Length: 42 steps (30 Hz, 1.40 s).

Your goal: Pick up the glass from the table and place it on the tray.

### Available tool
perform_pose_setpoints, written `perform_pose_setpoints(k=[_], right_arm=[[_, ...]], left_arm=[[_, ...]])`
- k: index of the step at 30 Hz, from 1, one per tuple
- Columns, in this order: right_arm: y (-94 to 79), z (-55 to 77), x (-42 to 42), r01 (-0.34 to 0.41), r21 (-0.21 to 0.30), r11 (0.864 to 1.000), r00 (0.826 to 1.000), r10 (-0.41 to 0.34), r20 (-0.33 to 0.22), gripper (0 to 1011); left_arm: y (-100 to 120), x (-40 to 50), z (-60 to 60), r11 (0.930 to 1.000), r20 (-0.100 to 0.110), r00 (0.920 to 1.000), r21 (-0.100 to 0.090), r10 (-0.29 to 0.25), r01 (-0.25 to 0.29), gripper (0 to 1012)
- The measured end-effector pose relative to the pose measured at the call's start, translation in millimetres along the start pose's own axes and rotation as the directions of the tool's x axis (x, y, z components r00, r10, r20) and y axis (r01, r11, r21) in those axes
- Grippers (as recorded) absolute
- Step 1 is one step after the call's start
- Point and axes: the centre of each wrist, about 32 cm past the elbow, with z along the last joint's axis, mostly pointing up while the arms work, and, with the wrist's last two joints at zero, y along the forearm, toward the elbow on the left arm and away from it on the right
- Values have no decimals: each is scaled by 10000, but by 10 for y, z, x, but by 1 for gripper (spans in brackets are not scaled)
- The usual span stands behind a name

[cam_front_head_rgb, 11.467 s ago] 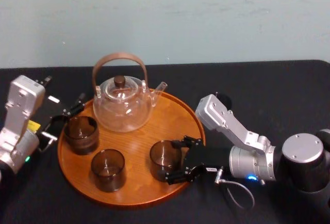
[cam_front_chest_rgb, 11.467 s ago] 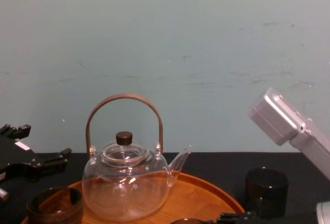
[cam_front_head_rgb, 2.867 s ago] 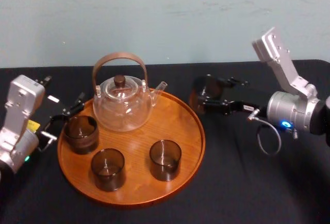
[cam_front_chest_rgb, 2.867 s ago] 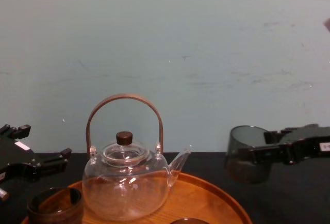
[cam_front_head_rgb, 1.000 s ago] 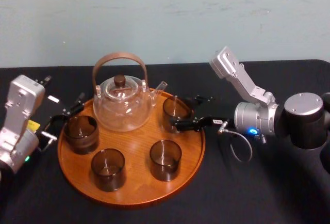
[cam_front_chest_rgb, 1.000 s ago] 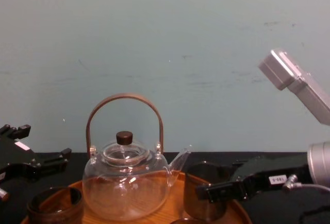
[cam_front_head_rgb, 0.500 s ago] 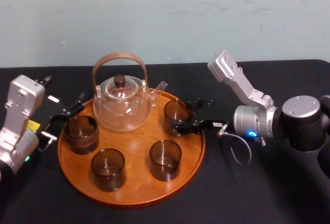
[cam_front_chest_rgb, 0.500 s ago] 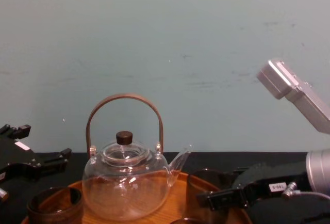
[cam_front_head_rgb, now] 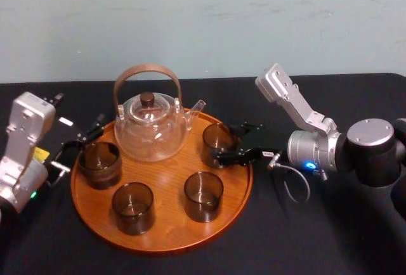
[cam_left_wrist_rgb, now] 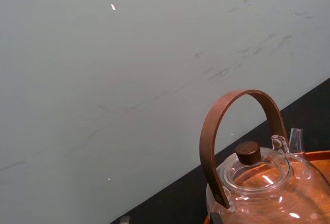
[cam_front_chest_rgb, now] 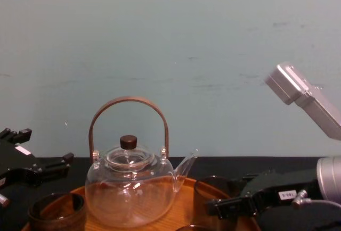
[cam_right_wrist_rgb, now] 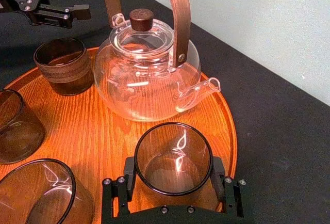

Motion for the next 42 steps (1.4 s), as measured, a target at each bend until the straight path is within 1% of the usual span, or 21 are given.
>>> perform_pose_setpoints(k=[2,6,7,8,28,33,42], right_arm=[[0,1,0,-3,5,10000,10000,3,-2,889],[0,3,0,-5,13,10000,10000,5,-6,981],[0,3,0,-5,14,10000,10000,5,-6,981],[0,3,0,-5,14,10000,10000,5,-6,1002],[-1,3,1,-25,16,10000,10000,25,-21,1002],[-79,-12,6,-100,115,9999,9999,100,-59,1002],[-336,-55,-2,37,284,9996,10000,-35,-71,1003]], left_arm=[[0,0,0,10000,-1,10000,0,0,0,1001],[0,0,0,10000,0,10000,0,-1,1,1001],[0,0,0,10000,-1,10000,0,1,-1,1001],[0,0,0,10000,0,10000,0,0,0,1001],[0,0,0,10000,-1,10000,0,-1,1,1001],[0,0,0,10000,0,10000,1,-1,1,1001],[0,0,0,10000,0,10000,1,-1,1,1001]])
